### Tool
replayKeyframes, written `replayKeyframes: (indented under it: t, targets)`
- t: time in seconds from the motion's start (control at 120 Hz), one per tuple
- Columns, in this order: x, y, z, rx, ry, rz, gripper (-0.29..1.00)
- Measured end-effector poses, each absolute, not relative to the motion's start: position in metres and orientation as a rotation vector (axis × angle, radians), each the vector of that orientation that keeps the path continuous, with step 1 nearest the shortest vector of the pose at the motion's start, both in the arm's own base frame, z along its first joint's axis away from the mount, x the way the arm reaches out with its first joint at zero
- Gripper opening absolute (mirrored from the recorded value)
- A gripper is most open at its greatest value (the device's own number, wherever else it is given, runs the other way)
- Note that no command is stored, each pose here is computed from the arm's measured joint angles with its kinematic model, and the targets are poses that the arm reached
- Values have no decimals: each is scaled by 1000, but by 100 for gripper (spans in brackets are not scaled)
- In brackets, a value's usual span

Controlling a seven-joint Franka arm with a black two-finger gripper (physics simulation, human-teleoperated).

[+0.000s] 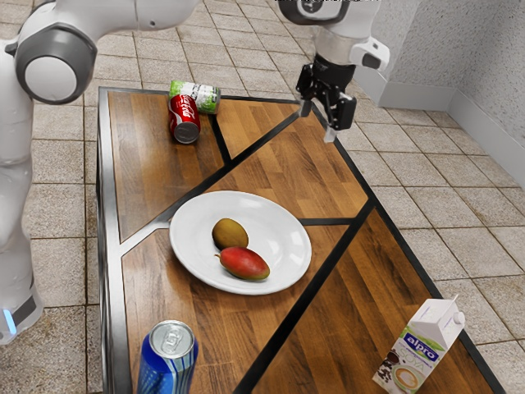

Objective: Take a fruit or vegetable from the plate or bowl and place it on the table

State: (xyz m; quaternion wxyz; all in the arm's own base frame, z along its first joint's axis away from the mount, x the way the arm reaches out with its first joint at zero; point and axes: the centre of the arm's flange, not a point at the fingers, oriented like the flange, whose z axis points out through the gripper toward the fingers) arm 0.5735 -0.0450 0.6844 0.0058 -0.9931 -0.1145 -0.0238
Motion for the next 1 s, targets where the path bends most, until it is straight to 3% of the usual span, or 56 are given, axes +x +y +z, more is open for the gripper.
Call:
replayKeyframes:
  t: [0.317, 0.525, 0.683, 0.867, 1.0]
  targets:
    - [570, -40, 698, -3091, -373, -113, 70]
    - [570, -52, 674, -3128, -269, 34, 70]
    - [551, -139, 658, -3091, 145, 158, 70]
    - [522, -233, 648, -3042, 590, 112, 70]
    - [499, -256, 631, -3013, 776, 82, 70]
